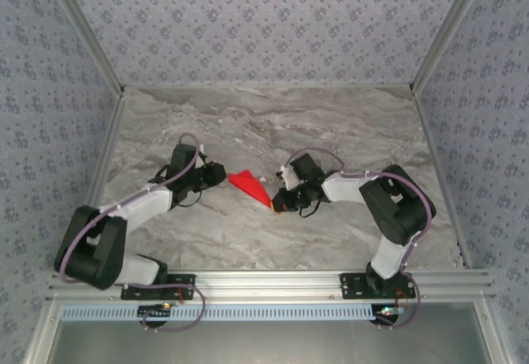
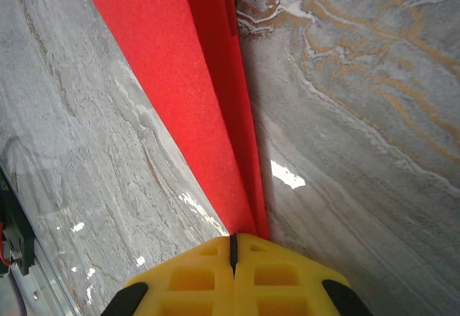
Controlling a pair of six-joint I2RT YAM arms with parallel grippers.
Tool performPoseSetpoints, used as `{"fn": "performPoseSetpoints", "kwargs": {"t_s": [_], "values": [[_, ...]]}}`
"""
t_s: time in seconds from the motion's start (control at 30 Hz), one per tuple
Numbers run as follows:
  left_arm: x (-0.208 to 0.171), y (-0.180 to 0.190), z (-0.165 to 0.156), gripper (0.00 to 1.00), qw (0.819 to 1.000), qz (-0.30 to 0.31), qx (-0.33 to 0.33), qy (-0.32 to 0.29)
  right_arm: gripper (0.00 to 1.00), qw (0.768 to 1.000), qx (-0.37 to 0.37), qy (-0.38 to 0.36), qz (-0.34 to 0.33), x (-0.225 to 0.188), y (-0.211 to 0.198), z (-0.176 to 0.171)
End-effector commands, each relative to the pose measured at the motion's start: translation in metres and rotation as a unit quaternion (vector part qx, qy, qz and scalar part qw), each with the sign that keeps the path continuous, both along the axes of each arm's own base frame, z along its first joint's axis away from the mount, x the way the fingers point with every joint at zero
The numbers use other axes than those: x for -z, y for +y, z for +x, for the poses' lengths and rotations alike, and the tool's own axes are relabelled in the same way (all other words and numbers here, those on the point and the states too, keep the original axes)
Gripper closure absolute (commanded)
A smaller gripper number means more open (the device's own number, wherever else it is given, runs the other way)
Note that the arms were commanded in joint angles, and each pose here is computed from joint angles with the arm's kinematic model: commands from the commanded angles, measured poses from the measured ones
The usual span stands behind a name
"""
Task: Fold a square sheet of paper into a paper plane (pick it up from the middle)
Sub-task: Fold the wing for the fifth time at the center of the table.
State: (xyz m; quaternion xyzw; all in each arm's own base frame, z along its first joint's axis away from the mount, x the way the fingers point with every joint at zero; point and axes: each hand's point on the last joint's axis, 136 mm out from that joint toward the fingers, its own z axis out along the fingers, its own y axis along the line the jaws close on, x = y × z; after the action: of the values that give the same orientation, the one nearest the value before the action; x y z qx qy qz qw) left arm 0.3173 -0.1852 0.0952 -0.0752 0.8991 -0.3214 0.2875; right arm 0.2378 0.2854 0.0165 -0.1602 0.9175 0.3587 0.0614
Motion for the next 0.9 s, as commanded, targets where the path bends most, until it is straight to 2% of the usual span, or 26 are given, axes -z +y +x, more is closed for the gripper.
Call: {"fn": "performPoseSetpoints", "kwargs": {"t_s": [0.0, 0.17, 0.33, 0.6, 0.87], "values": [[-0.009, -0.029, -0.014, 0.8, 0.999, -0.03, 0.016, -0.013, 1.0, 0.989, 0.016, 0.086, -0.117, 0.053, -0.047, -0.039], [-0.003, -0.09, -0.034, 0.84, 0.995, -0.059, 0.079, -0.003, 1.0, 0.989, 0.017, 0.088, -0.121, 0.055, -0.048, -0.04], [0.03, -0.133, -0.048, 0.89, 0.991, -0.06, 0.116, 0.039, 1.0, 0.988, 0.022, 0.088, -0.121, 0.055, -0.048, -0.039], [0.052, -0.139, -0.047, 0.9, 0.99, -0.061, 0.117, 0.058, 1.0, 0.988, 0.02, 0.09, -0.123, 0.056, -0.049, -0.04], [0.085, -0.089, -0.035, 0.89, 0.994, 0.037, 0.051, 0.084, 1.0, 0.987, 0.02, 0.095, -0.13, 0.06, -0.052, -0.043]]}}
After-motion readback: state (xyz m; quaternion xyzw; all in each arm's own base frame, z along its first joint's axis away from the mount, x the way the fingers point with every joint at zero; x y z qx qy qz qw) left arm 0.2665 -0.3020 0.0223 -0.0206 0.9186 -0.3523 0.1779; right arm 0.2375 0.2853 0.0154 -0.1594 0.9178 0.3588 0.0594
